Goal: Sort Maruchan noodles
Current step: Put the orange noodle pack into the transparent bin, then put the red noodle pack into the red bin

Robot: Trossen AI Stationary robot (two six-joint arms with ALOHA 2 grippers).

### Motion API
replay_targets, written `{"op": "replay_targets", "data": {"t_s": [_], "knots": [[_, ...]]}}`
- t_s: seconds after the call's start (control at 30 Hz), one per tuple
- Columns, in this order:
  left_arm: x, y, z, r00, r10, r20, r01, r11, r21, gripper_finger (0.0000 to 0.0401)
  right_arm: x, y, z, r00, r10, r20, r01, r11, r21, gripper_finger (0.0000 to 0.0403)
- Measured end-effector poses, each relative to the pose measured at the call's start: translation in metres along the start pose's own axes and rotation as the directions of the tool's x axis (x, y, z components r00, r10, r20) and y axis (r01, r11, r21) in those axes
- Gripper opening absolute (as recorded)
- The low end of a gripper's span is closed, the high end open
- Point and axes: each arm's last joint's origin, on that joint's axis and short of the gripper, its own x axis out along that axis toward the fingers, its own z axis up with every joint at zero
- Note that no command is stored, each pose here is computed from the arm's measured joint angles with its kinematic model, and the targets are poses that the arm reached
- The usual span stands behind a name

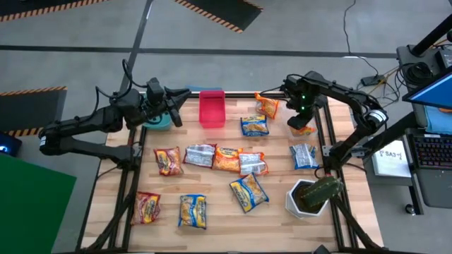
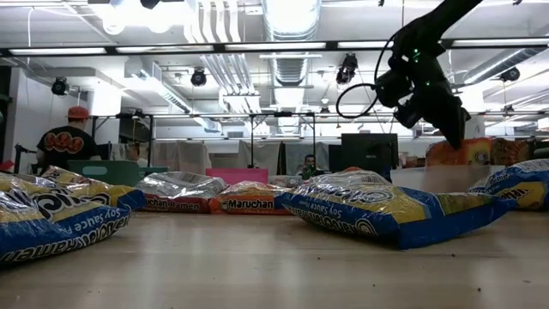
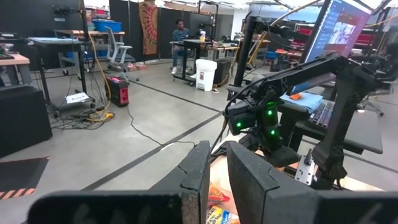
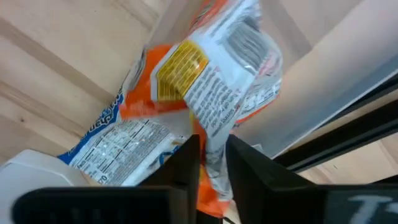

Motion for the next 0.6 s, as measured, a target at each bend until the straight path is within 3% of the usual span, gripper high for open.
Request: {"op": "replay_targets", "data": {"t_s": [0.2,0.37,0.6], "knots": [[0.0,0.0,0.0,1.0,0.0,0.0,0.0,1.0,0.0,0.0039,0.001,0.003,0.002,1.0,-0.003,-0.001,0.003,0.999,-0.043,0.0129],[0.0,0.0,0.0,1.0,0.0,0.0,0.0,1.0,0.0,0.0039,0.001,0.005,-0.005,0.998,0.0,-0.067,-0.007,0.995,-0.103,0.0132],[0.001,0.0,-0.001,1.0,-0.001,-0.003,0.001,1.0,0.0,0.0039,-0.015,0.007,-0.008,0.998,-0.007,-0.064,0.005,1.0,-0.027,0.0141]]}}
